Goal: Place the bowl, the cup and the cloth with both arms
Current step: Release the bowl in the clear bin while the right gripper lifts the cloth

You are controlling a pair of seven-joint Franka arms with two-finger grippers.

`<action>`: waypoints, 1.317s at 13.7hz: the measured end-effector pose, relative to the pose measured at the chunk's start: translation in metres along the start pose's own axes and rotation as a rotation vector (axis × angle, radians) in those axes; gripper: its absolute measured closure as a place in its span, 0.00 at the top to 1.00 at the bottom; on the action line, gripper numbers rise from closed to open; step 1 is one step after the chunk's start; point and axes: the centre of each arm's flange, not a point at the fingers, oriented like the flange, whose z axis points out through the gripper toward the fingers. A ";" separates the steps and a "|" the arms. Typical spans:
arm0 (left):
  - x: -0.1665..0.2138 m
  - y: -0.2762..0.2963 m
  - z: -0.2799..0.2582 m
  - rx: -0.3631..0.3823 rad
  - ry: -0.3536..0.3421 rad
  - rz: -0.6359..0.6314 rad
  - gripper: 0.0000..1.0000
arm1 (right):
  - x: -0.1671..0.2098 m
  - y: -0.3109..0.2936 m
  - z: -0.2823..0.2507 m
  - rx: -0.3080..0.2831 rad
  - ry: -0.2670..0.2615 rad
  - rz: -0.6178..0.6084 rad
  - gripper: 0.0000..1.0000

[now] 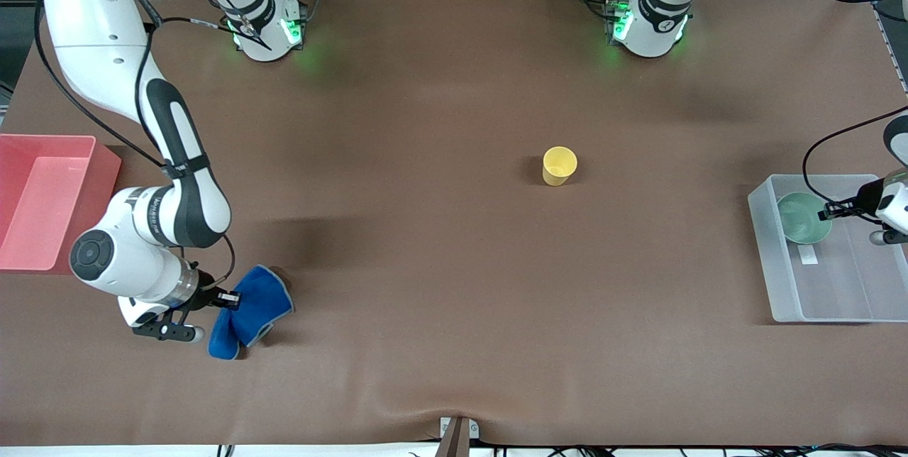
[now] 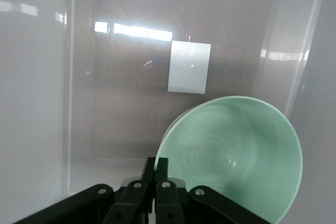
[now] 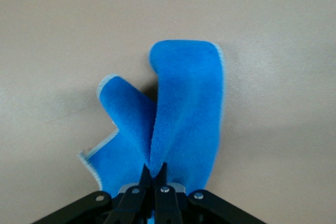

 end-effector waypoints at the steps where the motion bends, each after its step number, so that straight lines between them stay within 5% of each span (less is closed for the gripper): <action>1: 0.001 0.002 0.000 0.000 0.002 0.024 0.09 | -0.001 -0.001 -0.010 -0.007 -0.009 -0.008 0.04; 7: 0.020 0.003 -0.030 0.036 0.045 0.133 0.69 | -0.011 -0.001 -0.080 -0.041 -0.074 -0.032 0.04; 10: 0.035 0.021 -0.074 0.013 0.023 0.174 0.98 | -0.015 0.004 -0.108 -0.104 -0.078 -0.063 0.04; 14: 0.052 0.095 -0.157 -0.028 0.001 0.233 1.00 | -0.024 0.030 -0.154 -0.125 -0.120 -0.102 0.04; 18: 0.053 0.177 -0.181 -0.068 -0.033 0.173 1.00 | -0.025 0.099 -0.217 -0.205 -0.136 -0.208 0.04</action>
